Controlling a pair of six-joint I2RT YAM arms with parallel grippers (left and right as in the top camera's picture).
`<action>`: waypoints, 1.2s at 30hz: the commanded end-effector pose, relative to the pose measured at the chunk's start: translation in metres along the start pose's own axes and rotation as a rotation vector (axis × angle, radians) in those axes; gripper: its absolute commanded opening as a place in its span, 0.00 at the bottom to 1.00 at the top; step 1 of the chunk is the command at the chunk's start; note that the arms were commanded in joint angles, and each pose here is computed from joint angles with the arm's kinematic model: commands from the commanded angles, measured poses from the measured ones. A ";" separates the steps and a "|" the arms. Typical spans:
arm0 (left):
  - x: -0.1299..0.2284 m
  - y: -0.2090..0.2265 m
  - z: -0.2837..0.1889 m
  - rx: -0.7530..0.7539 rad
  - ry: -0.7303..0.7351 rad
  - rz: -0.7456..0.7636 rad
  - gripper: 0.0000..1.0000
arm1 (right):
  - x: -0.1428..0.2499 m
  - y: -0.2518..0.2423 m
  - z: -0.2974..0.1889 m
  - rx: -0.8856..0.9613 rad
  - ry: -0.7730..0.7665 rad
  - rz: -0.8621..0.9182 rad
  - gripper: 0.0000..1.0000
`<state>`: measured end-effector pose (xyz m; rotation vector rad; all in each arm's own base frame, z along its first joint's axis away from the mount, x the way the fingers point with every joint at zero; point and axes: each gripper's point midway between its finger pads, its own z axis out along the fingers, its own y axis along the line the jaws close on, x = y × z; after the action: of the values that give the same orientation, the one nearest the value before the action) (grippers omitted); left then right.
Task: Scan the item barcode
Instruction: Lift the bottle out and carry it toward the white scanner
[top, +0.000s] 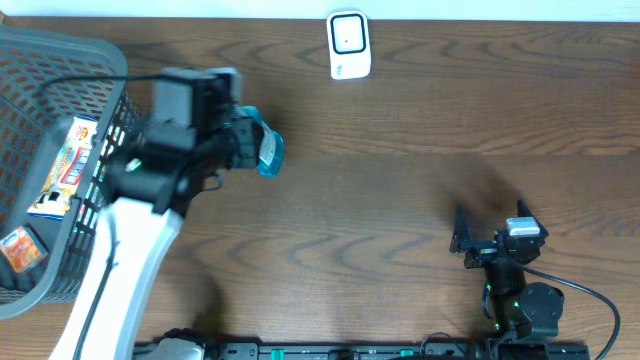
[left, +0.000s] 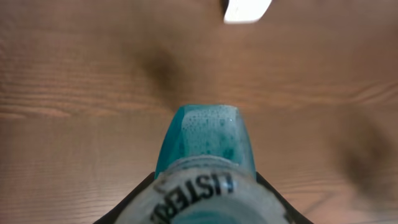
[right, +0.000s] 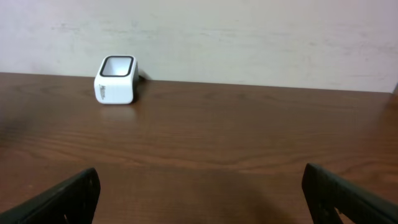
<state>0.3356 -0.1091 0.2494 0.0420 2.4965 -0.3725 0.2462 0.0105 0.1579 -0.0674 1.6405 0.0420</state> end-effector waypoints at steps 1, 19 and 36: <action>0.001 0.005 0.029 -0.091 0.051 0.087 0.33 | 0.001 0.003 0.000 -0.010 0.003 -0.005 0.99; 0.058 0.011 0.129 -0.161 0.350 0.140 0.34 | 0.001 0.003 0.000 -0.010 0.003 -0.005 0.99; 0.052 0.002 0.132 -0.057 0.341 0.512 0.38 | 0.001 0.003 0.000 -0.010 0.003 -0.005 0.99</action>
<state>0.3603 -0.1379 0.1073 0.6736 2.7701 -0.0607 0.2462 0.0105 0.1580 -0.0674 1.6401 0.0419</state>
